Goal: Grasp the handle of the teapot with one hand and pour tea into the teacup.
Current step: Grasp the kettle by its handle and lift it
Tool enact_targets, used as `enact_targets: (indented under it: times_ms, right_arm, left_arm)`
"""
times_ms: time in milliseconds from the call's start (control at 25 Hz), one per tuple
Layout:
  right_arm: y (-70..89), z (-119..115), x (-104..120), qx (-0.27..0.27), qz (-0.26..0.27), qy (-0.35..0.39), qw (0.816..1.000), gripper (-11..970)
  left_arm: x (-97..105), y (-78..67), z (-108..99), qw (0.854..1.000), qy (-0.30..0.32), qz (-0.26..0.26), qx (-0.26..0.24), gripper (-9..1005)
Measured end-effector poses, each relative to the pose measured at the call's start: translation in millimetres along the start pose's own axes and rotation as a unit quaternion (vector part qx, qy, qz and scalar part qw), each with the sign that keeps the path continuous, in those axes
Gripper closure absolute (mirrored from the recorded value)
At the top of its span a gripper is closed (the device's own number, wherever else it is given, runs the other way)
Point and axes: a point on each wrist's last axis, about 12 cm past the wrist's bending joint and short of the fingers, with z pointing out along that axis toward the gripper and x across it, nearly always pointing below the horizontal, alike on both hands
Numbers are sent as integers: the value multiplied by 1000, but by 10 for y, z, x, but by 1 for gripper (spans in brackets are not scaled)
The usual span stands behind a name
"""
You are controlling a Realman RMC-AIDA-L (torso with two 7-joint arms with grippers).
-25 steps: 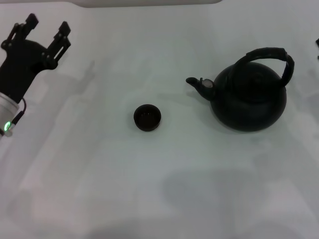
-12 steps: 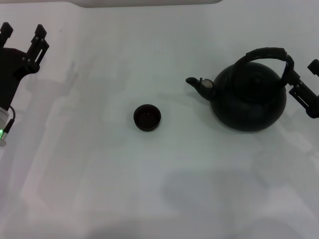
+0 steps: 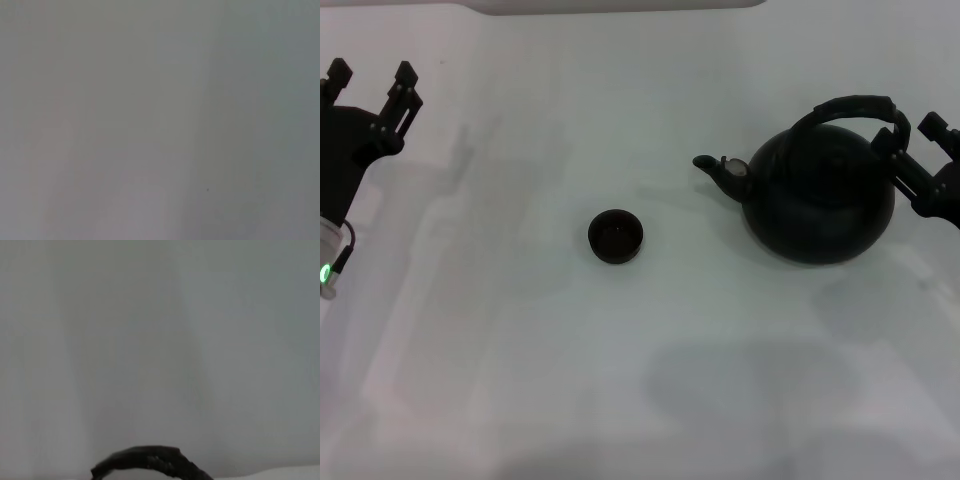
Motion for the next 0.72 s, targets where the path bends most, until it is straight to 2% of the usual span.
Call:
enact_targets:
  times_ms: [520,720]
  right_arm:
    - [-27,5,14,5,-4,11,1000,199]
    - [-14,20,16,-5,-10,16,1000,377]
  left_arm:
    - [0,-1,-16,1000,-2,-2,0,214]
    - [-3,5,-19,1000,-3,-2,0,221]
